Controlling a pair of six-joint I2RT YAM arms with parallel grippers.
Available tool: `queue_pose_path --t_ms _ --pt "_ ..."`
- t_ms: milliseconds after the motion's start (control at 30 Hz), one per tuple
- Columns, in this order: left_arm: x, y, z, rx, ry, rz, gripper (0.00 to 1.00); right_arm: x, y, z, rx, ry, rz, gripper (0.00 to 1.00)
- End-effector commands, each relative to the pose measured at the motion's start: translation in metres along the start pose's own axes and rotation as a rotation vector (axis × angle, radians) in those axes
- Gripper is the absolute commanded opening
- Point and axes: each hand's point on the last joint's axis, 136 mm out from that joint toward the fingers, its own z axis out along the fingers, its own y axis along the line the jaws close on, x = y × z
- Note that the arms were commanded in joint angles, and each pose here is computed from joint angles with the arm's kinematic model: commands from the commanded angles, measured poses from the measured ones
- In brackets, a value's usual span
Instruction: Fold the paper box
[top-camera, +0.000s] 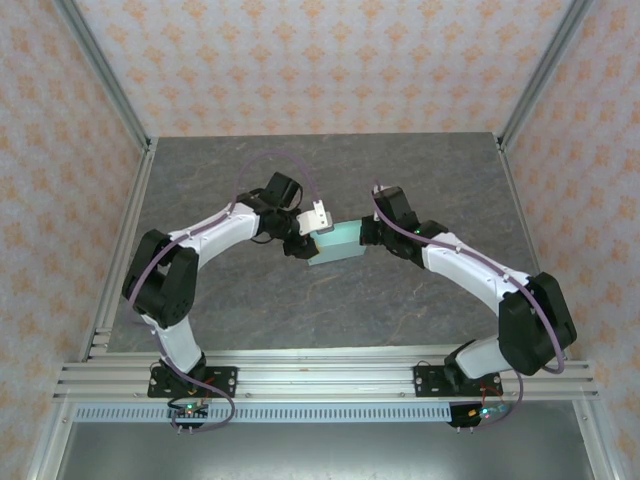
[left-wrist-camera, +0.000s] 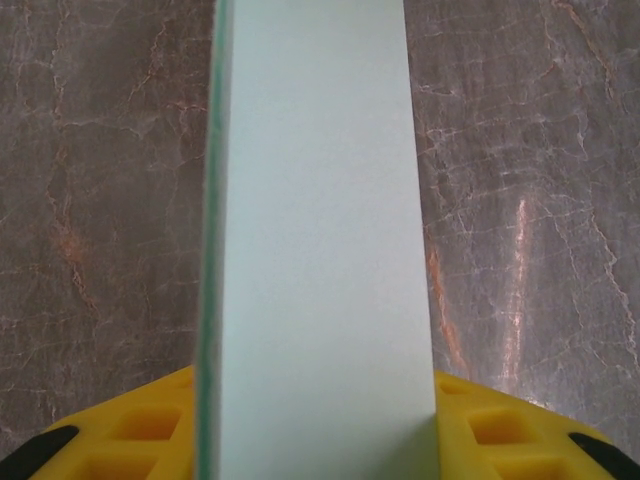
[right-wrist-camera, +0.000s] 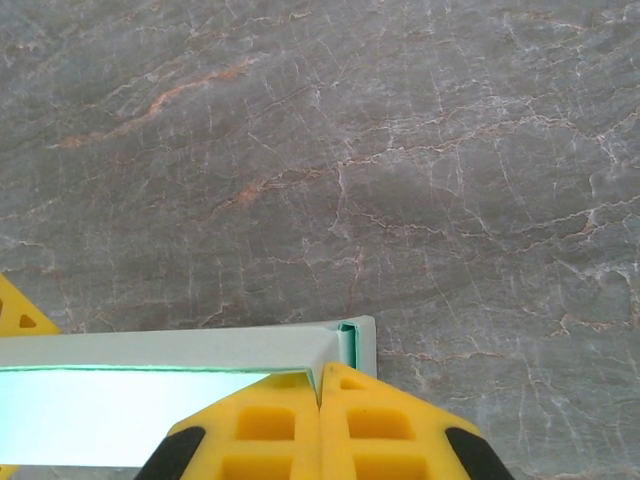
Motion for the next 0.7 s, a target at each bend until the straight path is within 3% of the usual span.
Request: queue_pose_path --t_ms 0,667 --pt "0.064 0.028 0.003 -0.123 0.268 -0.139 0.30 0.004 -0.013 -0.010 0.072 0.038 -0.051 0.00" --pt "0.065 0.032 0.007 -0.115 0.284 -0.149 0.30 0.012 -0.028 -0.001 0.137 0.100 -0.104 0.00"
